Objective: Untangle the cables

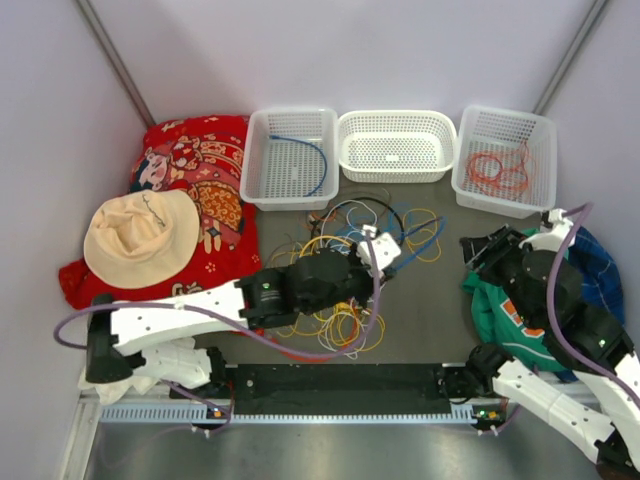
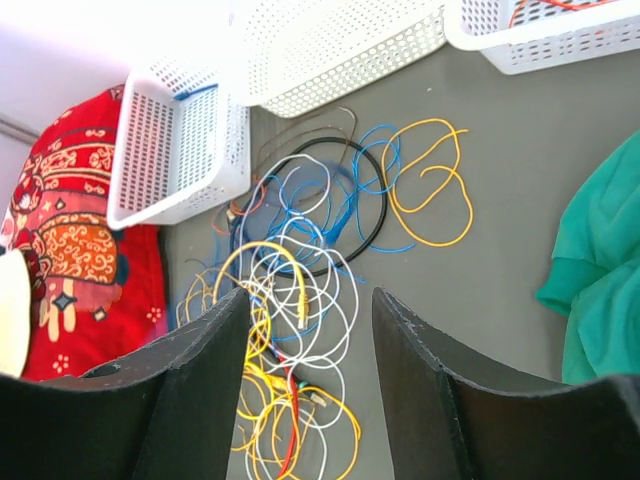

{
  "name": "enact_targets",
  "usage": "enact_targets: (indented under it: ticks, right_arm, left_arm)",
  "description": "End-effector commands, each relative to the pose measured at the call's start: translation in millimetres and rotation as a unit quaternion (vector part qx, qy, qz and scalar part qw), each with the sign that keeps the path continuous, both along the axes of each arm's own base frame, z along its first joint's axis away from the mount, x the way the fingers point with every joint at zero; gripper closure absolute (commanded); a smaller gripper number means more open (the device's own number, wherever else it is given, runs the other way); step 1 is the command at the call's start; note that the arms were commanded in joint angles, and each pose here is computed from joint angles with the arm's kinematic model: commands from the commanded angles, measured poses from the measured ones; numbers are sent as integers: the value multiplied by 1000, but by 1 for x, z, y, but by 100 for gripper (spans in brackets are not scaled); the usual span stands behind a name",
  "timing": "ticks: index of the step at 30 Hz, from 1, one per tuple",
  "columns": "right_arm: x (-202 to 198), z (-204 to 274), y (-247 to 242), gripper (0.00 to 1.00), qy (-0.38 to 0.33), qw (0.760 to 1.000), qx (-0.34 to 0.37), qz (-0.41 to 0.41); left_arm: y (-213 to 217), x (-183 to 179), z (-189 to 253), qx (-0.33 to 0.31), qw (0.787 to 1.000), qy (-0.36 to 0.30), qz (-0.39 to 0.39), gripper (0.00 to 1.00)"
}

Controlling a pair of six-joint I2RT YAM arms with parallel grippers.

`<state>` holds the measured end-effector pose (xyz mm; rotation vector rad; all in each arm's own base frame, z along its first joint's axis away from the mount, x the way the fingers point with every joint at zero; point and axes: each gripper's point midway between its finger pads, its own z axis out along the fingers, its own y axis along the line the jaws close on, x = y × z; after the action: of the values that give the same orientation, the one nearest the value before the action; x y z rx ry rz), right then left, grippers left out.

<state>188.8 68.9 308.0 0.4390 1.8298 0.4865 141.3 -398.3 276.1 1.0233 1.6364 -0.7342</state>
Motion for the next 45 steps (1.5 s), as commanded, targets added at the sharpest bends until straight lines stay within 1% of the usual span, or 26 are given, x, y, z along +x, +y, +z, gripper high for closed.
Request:
enact_targets:
  ticks: [1, 3, 5, 8, 10, 11, 13, 14, 16, 17, 19, 20, 21, 22, 23, 25, 26, 27, 28, 30, 32, 35, 36, 39, 42, 45]
  right_arm:
    - [-2, 7, -9, 48, -14, 1000, 7, -18]
    - [-2, 5, -8, 48, -13, 1000, 8, -17]
    - [-2, 2, -7, 48, -10, 1000, 7, -15]
    - [-1, -4, -2, 48, -3, 1000, 8, -7]
    - [0, -6, 2, 48, -3, 1000, 10, -1]
    - [1, -12, 5, 48, 4, 1000, 6, 5]
    - [2, -14, 8, 48, 9, 1000, 2, 10]
    - [4, -17, 11, 48, 13, 1000, 0, 15]
    - [5, -19, 14, 48, 16, 1000, -3, 20]
    - [6, -20, 17, 48, 15, 1000, -3, 24]
    - [9, -24, 19, 48, 16, 999, -9, 27]
    - [11, -28, 21, 48, 19, 999, -13, 28]
    - [13, -32, 22, 48, 23, 999, -19, 27]
    - [14, -35, 23, 48, 26, 999, -23, 28]
    - [15, -37, 24, 48, 28, 999, -25, 29]
    - [17, -44, 27, 48, 35, 998, -33, 33]
    - [18, -47, 28, 48, 37, 998, -35, 34]
    - [20, -48, 29, 48, 36, 998, -37, 35]
    - [21, -54, 32, 48, 42, 998, -41, 39]
    - [24, -59, 35, 48, 45, 997, -46, 42]
    - [28, -70, 39, 48, 57, 996, -57, 46]
    - [33, -79, 46, 48, 67, 994, -63, 53]
    - [33, -81, 47, 48, 71, 994, -65, 54]
    - [37, -84, 50, 48, 72, 993, -70, 57]
    - [40, -90, 52, 47, 75, 992, -80, 59]
    - [43, -106, 57, 48, 95, 990, -87, 63]
  left_arm:
    - [32, 28, 92, -86, 991, -55, 83, 100]
    - [47, 47, 116, -97, 985, -80, 121, 100]
    - [56, 62, 127, -103, 978, -92, 155, 100]
    - [79, 107, 149, -118, 961, -104, 230, 100]
    - [91, 126, 162, -129, 950, -115, 260, 100]
    - [104, 141, 176, -137, 941, -128, 283, 100]
    - [109, 162, 182, -135, 934, -135, 302, 100]
    - [120, 176, 193, -141, 928, -143, 313, 100]
    - [120, 197, 186, -128, 927, -140, 324, 100]
    - [125, 217, 184, -122, 924, -139, 334, 100]
    - [130, 236, 176, -123, 922, -127, 343, 100]
    - [136, 256, 166, -118, 922, -118, 349, 100]
    - [140, 266, 160, -119, 922, -110, 352, 100]
    - [142, 275, 156, -135, 919, -95, 358, 100]
    - [153, 293, 143, -131, 917, -84, 368, 100]
    - [159, 311, 132, -144, 913, -69, 376, 100]
    - [172, 328, 118, -140, 908, -59, 390, 100]
    - [171, 334, 113, -144, 911, -52, 383, 100]
    - [181, 345, 108, -153, 906, -43, 393, 100]
    - [178, 362, 100, -168, 908, -35, 383, 100]
    - [180, 379, 87, -168, 907, -28, 386, 100]
    - [170, 392, 74, -158, 914, -9, 375, 99]
    - [169, 393, 76, -160, 913, -5, 375, 55]
    - [172, 389, 94, -180, 908, -15, 377, 1]
    - [175, 365, 115, -206, 907, -31, 367, 1]
    - [167, 331, 110, -202, 914, -20, 352, 1]
